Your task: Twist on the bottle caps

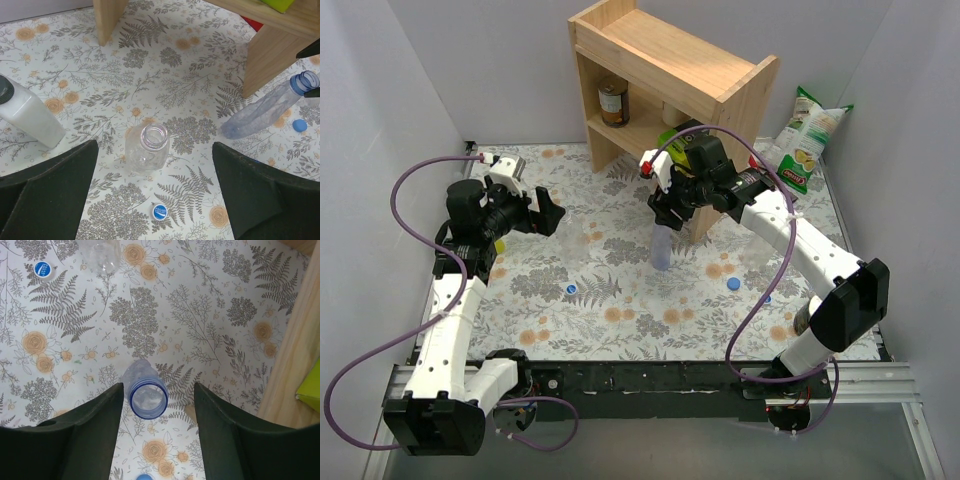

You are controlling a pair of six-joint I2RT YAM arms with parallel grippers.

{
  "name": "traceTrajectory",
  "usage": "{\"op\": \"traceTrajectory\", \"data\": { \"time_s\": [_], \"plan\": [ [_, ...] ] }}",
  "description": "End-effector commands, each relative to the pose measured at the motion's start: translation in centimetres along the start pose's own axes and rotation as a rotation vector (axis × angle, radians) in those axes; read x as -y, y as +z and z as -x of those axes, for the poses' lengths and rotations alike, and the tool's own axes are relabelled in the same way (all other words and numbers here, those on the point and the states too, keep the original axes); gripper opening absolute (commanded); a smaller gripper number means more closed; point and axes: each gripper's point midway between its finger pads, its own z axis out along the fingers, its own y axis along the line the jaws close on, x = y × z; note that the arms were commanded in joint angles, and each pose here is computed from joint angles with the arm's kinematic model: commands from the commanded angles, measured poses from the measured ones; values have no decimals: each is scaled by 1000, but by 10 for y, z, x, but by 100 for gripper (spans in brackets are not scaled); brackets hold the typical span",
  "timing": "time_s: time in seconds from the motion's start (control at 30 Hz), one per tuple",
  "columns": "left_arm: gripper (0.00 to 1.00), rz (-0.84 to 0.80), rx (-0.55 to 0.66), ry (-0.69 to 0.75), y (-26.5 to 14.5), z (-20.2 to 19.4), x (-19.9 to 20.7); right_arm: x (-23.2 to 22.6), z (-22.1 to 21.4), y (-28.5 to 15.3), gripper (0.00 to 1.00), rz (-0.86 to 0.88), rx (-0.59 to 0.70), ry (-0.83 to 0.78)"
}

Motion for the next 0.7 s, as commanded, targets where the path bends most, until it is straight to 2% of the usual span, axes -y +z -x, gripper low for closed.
{"op": "traceTrajectory", "data": {
  "time_s": [0.0,0.3,0.53,0.67],
  "plan": [
    [98,-24,15,9,1,4,2,4,8,5,63,-12,27,-1],
    [98,-53,13,62,14,8,-2,-3,-4,3,57,-4,3,4],
    [98,-170,-7,86,26,7,14,-11,-1,-3,24,29,21,3],
    [98,-327,-17,151,39,12,56,-22,22,-23,16,82,64,-8]
  ]
}}
